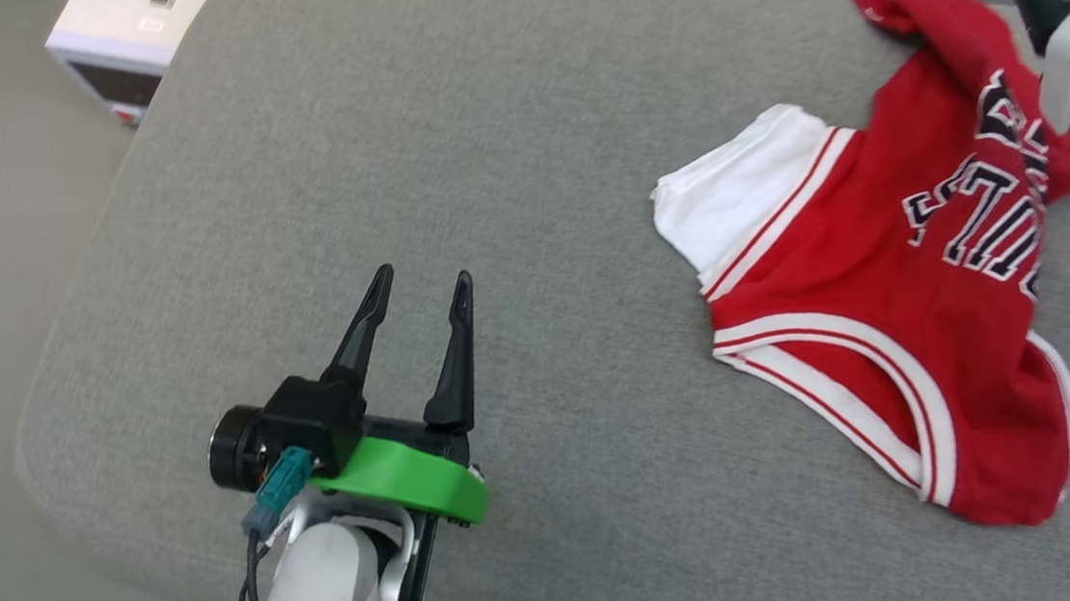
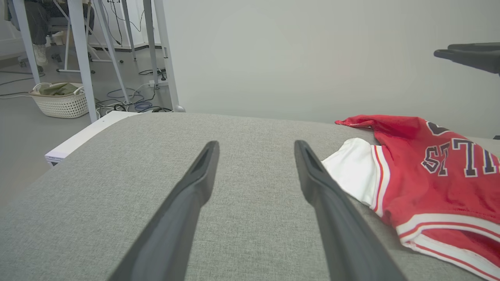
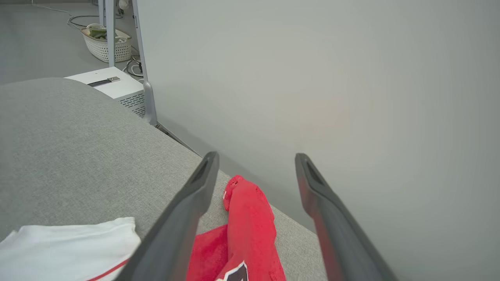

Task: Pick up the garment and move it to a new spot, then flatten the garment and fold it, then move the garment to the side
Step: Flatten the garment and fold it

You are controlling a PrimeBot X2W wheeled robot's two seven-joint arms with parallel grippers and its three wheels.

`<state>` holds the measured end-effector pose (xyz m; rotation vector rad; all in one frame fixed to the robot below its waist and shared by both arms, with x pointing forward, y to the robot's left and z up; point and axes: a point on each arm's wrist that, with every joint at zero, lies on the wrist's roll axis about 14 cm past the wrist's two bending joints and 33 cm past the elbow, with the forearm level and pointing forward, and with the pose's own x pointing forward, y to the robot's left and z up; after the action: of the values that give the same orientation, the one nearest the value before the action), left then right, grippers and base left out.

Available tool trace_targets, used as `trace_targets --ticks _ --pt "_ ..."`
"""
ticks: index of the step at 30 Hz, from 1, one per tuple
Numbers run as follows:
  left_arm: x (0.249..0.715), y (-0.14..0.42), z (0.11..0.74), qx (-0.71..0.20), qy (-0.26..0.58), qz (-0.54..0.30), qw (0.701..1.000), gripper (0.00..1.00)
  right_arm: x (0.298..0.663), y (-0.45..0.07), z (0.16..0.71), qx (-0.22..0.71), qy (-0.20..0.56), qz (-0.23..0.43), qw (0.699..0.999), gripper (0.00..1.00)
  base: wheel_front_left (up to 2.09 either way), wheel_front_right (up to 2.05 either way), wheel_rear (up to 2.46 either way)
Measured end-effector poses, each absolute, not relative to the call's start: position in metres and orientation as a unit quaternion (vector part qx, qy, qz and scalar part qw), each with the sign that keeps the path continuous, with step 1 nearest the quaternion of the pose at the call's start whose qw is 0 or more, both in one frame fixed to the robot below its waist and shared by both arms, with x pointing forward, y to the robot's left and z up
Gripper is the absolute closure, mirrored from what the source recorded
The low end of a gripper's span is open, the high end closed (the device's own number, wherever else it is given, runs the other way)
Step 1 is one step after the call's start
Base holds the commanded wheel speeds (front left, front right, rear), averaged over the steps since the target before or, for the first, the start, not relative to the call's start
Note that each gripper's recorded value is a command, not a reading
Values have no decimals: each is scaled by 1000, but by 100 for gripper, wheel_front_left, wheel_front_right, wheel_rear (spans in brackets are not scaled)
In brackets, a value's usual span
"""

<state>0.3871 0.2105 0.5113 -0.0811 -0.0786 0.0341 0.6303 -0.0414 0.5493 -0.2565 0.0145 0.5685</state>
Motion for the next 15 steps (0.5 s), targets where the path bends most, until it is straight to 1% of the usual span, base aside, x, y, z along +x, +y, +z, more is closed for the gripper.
trace_targets --ticks 7,12,15 --pt "383 197 521 -56 -56 -5 997 0 587 -87 568 -48 -33 241 969 0 0 0 0" --pt "380 181 517 -67 -52 -29 996 0 545 -123 557 -4 -33 204 978 0 0 0 0" --pt "378 172 516 -72 -49 -42 995 0 520 -143 553 7 -37 181 983 0 0 0 0"
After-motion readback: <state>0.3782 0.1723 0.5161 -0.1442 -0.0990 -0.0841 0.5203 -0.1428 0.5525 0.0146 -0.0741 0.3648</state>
